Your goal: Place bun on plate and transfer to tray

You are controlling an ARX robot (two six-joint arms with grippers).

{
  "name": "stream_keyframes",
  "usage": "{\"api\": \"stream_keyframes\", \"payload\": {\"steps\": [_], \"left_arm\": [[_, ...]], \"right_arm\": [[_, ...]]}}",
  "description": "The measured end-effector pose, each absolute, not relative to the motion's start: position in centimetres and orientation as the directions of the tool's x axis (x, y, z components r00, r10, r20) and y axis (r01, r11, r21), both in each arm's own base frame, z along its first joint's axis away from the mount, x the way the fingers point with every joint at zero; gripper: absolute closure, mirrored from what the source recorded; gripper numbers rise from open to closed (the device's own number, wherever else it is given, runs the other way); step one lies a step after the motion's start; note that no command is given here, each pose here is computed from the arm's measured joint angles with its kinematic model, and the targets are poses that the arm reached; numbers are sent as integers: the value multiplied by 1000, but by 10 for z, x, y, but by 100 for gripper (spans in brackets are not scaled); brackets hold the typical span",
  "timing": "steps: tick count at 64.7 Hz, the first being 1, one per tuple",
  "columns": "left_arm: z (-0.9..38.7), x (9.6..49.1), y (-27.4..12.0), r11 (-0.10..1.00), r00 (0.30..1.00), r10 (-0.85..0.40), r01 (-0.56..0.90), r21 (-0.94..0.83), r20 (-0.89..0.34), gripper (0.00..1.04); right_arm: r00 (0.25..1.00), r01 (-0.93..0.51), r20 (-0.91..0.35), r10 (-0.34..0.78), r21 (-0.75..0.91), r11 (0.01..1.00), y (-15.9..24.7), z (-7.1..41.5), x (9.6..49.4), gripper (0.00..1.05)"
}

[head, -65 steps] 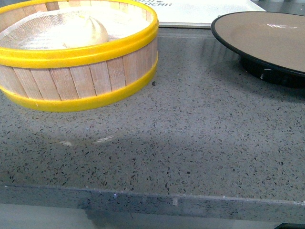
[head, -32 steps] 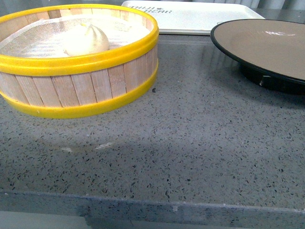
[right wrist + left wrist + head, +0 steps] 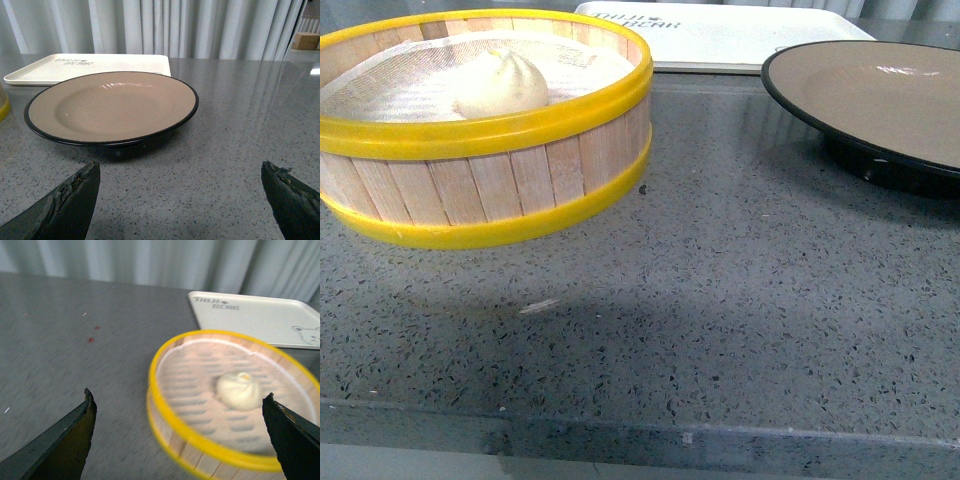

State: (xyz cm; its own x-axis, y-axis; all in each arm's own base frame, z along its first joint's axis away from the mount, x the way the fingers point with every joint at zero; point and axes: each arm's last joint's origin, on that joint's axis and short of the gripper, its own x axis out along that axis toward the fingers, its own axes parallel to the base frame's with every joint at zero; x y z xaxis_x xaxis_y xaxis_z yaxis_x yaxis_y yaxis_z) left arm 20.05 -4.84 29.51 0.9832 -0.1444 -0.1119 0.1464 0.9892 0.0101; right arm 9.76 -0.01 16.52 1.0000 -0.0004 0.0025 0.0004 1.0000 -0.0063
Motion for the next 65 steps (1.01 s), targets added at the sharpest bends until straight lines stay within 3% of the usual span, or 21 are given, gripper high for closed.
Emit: {"api": "stream_keyframes", "payload": {"steps": [19,38,65], "left_arm": [[318,278,-86,949,914,-269,305,78,-302,7],[284,300,-104,907,826,-286,397,142,-485,7],[272,314,-103,901,810,-227,385,199,-540,7]], "right_arm": [[1000,1,2,-1,-6,1000,0,165,98,9],[1000,0,2,0,-6,1000,0,165,98,9],[1000,0,2,0,-6,1000,0,165,98,9]]}}
